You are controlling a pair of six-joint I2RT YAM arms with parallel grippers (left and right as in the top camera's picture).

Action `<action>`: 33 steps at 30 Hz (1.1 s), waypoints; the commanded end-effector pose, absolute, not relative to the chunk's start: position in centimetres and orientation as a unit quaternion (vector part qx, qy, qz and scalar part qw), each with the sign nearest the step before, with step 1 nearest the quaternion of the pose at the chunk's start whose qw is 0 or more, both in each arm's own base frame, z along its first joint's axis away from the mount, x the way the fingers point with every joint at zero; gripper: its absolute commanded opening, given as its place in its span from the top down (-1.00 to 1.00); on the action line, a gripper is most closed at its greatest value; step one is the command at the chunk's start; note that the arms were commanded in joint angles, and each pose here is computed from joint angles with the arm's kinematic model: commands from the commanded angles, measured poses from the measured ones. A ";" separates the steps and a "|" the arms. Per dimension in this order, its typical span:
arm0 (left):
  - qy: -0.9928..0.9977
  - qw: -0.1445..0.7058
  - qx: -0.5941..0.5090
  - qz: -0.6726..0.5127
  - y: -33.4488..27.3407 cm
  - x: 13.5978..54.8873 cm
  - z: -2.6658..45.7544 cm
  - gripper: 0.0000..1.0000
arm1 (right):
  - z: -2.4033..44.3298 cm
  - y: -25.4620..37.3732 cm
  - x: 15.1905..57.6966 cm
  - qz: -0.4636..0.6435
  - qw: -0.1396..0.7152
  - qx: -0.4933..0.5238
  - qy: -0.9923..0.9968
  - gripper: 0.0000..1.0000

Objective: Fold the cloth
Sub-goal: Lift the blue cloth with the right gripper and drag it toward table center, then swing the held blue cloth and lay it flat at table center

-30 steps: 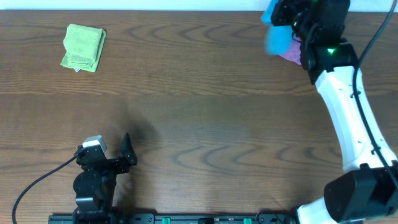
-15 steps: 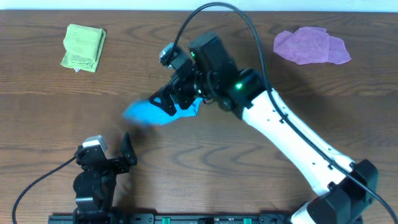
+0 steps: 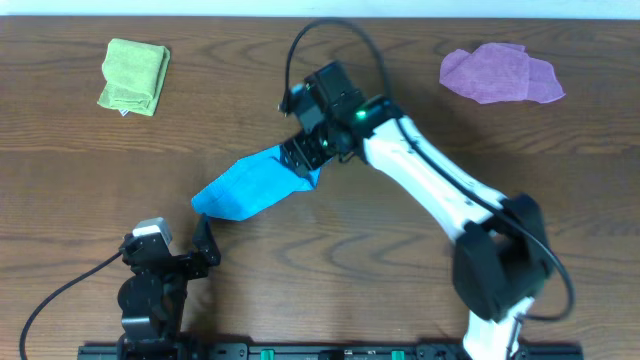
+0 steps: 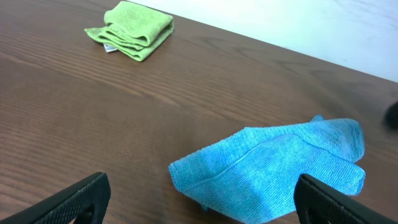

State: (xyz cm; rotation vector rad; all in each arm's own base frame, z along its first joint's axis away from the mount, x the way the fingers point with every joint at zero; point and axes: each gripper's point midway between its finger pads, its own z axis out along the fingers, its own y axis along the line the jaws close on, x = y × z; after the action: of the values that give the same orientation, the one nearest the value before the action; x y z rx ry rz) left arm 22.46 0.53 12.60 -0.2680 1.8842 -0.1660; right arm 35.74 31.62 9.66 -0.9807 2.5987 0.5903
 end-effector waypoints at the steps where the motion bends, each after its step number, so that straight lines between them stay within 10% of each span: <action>1: 0.811 0.568 -0.122 -0.070 0.6 22.4 11.6 -0.91 | 8.2 33.1 33.2 0.213 0.122 -0.425 0.871 -0.64; 16: 0.811 0.568 -0.122 -0.070 0.6 22.4 11.6 -0.91 | 3.4 32.5 32.6 0.132 0.097 -0.511 0.844 0.02; 20: 0.811 0.568 -0.122 -0.070 0.6 22.4 11.6 -0.91 | 3.4 32.5 33.0 0.130 0.104 -0.512 0.843 0.98; 33: 0.811 0.568 -0.122 -0.070 0.6 22.4 11.6 -0.91 | 19.3 38.3 37.1 0.235 0.259 -0.500 0.792 0.97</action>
State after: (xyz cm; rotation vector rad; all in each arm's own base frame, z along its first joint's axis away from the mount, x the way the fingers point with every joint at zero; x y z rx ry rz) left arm 22.46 0.53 12.60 -0.2680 1.8842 -0.1660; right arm 35.13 37.81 12.79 -1.4421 2.2736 0.6346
